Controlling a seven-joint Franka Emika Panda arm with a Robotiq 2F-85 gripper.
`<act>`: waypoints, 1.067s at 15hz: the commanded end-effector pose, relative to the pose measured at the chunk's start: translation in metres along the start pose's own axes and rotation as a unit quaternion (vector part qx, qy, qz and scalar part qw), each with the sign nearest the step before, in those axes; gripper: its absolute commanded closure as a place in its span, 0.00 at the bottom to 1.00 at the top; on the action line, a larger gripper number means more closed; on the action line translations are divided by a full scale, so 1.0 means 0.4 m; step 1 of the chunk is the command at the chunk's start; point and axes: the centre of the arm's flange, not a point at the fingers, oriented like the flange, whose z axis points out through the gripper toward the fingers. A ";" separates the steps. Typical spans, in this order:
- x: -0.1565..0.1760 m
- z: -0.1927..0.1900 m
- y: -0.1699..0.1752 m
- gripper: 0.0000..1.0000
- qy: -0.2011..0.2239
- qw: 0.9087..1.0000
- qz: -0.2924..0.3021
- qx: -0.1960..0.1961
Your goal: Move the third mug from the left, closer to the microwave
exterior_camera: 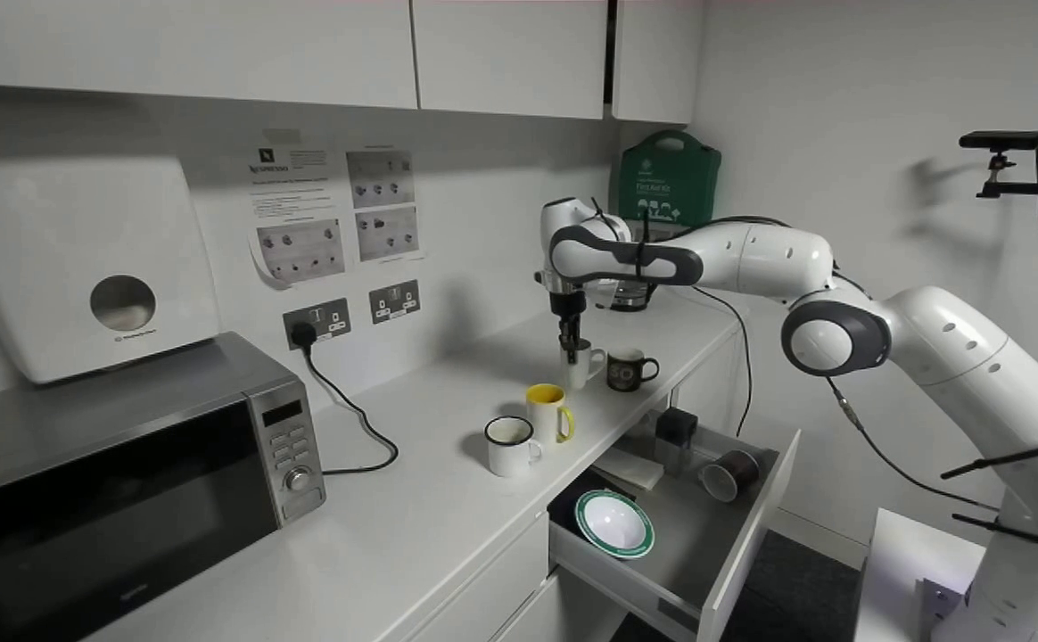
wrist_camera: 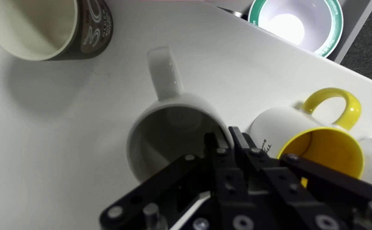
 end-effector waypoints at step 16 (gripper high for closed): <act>0.162 -0.305 -0.092 0.98 0.026 0.986 -0.107 -0.121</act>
